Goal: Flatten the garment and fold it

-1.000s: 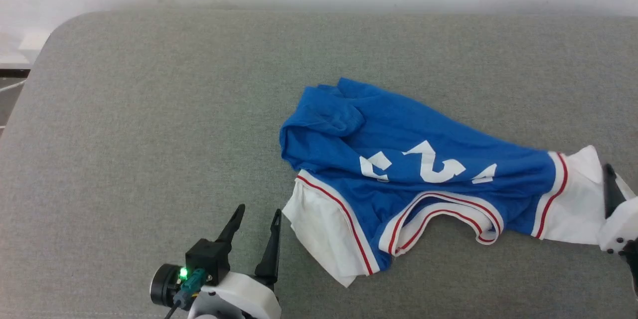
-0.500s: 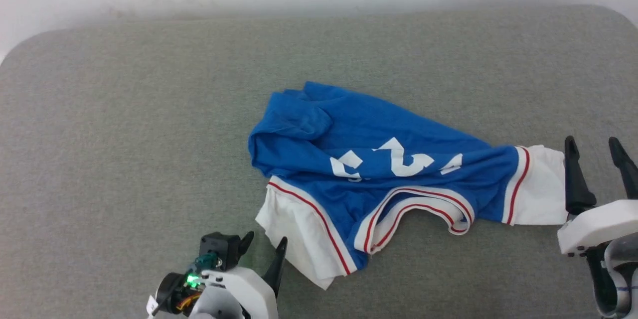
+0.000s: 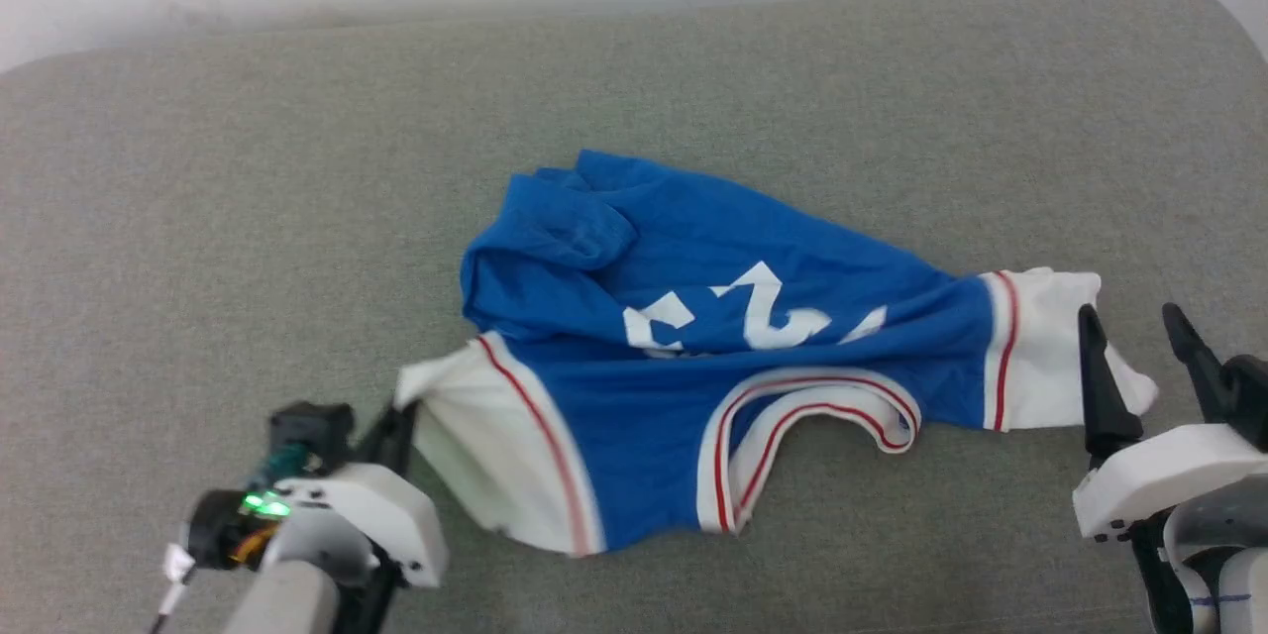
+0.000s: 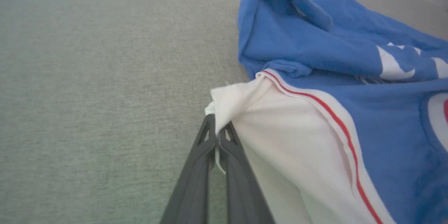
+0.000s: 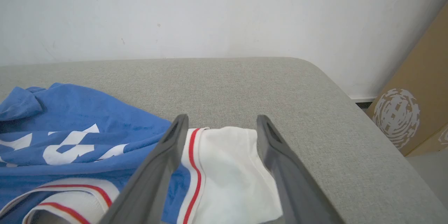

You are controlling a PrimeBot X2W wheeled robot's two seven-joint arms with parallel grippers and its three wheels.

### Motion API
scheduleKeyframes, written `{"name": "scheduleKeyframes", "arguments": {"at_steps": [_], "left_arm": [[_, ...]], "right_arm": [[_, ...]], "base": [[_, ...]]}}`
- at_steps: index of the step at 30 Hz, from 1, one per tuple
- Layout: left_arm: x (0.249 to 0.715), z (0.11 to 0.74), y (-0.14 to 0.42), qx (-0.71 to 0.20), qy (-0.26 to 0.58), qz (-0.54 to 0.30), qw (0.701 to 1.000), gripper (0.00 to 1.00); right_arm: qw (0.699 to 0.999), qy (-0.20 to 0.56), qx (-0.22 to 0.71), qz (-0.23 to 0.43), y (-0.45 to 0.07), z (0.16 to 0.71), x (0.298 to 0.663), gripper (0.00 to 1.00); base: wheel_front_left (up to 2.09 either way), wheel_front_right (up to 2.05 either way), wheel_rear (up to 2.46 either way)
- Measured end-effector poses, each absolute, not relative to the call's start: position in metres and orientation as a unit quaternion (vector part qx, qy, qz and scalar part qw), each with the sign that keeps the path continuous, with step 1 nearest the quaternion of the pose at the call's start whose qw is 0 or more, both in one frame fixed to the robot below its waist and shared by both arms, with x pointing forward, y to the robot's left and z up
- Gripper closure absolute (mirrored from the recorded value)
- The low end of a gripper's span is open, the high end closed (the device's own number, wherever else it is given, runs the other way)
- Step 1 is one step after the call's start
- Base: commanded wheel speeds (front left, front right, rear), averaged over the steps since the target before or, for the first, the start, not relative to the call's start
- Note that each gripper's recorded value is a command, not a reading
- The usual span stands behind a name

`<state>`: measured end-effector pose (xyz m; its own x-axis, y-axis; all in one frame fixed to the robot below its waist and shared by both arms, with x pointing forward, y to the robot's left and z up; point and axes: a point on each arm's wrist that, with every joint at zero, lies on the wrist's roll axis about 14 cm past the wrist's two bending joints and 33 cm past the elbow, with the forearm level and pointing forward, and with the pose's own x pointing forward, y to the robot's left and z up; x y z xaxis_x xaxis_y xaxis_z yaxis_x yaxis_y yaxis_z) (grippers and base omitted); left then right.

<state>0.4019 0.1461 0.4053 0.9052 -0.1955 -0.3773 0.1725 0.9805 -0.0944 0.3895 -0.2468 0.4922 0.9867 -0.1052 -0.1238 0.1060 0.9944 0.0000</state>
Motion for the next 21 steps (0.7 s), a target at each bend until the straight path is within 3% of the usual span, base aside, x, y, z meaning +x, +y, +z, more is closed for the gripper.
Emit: {"name": "scheduleKeyframes", "arguments": {"at_steps": [8, 9, 10, 15, 21], "left_arm": [[0.426, 0.459, 0.230, 0.009, 0.105, 0.021, 0.994, 1.00], [0.425, 0.457, 0.235, 0.013, 0.110, 0.025, 0.993, 0.36], [0.423, 0.453, 0.236, 0.015, 0.119, 0.026, 0.992, 0.00], [0.418, 0.454, 0.232, 0.004, 0.106, 0.029, 0.994, 0.00], [0.414, 0.488, 0.226, -0.001, 0.012, 0.035, 0.999, 0.00]], "right_arm": [[0.991, 0.134, 0.012, 0.004, -0.210, 0.460, 0.389, 0.00], [0.989, 0.146, 0.008, 0.013, -0.206, 0.455, 0.388, 0.00], [0.988, 0.154, 0.005, 0.019, -0.203, 0.452, 0.388, 0.00], [0.986, 0.156, -0.002, 0.055, -0.186, 0.453, 0.400, 0.00], [0.977, 0.179, -0.019, 0.111, -0.157, 0.464, 0.427, 0.00]], "base": [[0.00, 0.00, 0.00], [0.00, 0.00, 0.00], [0.00, 0.00, 0.00], [0.00, 0.00, 0.00], [0.00, 0.00, 0.00]]}}
